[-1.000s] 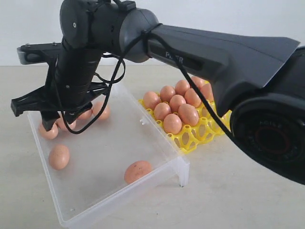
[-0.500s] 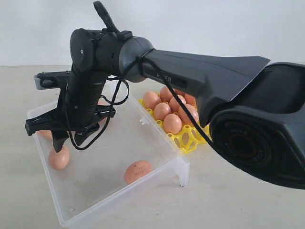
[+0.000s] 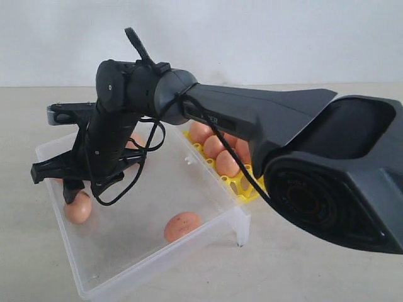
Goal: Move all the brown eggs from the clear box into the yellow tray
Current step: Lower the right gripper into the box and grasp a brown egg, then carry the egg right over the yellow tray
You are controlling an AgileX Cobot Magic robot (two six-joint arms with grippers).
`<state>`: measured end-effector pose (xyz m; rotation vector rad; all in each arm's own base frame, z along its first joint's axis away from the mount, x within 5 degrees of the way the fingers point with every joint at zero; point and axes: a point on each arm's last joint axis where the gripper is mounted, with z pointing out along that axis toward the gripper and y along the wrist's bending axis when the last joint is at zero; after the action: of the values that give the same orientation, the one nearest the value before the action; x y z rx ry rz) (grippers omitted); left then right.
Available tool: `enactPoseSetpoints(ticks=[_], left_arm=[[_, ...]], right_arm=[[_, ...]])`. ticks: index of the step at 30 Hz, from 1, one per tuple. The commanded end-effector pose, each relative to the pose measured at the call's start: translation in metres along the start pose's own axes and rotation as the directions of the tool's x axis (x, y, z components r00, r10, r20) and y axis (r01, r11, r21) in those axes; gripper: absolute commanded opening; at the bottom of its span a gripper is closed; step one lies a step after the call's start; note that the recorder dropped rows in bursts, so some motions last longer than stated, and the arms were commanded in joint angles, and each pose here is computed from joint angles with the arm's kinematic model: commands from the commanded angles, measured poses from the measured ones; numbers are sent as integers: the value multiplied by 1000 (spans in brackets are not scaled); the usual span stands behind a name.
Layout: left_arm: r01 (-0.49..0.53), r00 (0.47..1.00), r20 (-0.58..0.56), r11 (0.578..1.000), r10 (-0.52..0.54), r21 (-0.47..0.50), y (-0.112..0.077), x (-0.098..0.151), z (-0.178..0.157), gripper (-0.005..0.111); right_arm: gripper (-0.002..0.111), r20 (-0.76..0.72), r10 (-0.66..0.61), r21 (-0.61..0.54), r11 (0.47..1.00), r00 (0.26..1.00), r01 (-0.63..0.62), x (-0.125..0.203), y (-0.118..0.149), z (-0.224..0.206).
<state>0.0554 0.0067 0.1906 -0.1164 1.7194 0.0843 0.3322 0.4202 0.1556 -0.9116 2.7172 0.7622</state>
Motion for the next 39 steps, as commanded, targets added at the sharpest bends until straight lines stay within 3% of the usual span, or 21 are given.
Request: enactPoseSetpoints(ticks=[1,4,6,8,10,11,12,14,18,23,28,33,36,39], left_arm=[[4,1000,7,1000,-4,5,0,-2,-1,-4],[4,1000,7,1000,-4,5,0,-2,-1,-4],[4,1000,7,1000,-4,5,0,-2,-1,-4],[4,1000,7,1000,-4,5,0,-2,-1,-4],[4,1000,7,1000,-4,5,0,-2,-1,-4],[4,1000,7,1000,-4,5,0,-2,-1,-4],[4,1000,7,1000,-4,5,0,-2,-1,-4],[4,1000,7,1000,-4,5,0,-2,-1,-4],[4,1000,7,1000,-4,5,0,-2,-1,-4],[4,1000,7,1000,-4,5,0,-2,-1,-4],[4,1000,7,1000,-4,5,0,-2,-1,-4],[4,1000,7,1000,-4,5,0,-2,-1,-4],[4,1000,7,1000,-4,5,0,-2,-1,-4],[4,1000,7,1000,-4,5,0,-2,-1,-4]], right_arm=[[46,1,17,-1,1000,1000,-17,0,-6,8],[48,-20,38,-14,999,999,-38,4,-10,19],[62,-34,53,-10,998,998,-54,6,-13,26],[69,-36,56,-5,998,998,-56,7,-14,27],[67,-24,47,10,999,999,-47,6,-15,27],[63,-22,56,16,998,998,-55,5,-16,27],[46,-22,57,21,998,998,-56,5,-16,27],[3,-24,43,21,999,999,-43,6,-16,27],[1,-5,-5,55,998,1000,6,0,-12,5],[1,209,-73,136,990,975,45,-24,11,-69],[1,506,-122,87,992,854,90,-35,55,-135],[1,704,-360,215,929,612,300,0,106,-183],[1,758,-393,230,908,521,349,32,106,-198],[1,736,-387,250,918,555,308,63,70,-199]])
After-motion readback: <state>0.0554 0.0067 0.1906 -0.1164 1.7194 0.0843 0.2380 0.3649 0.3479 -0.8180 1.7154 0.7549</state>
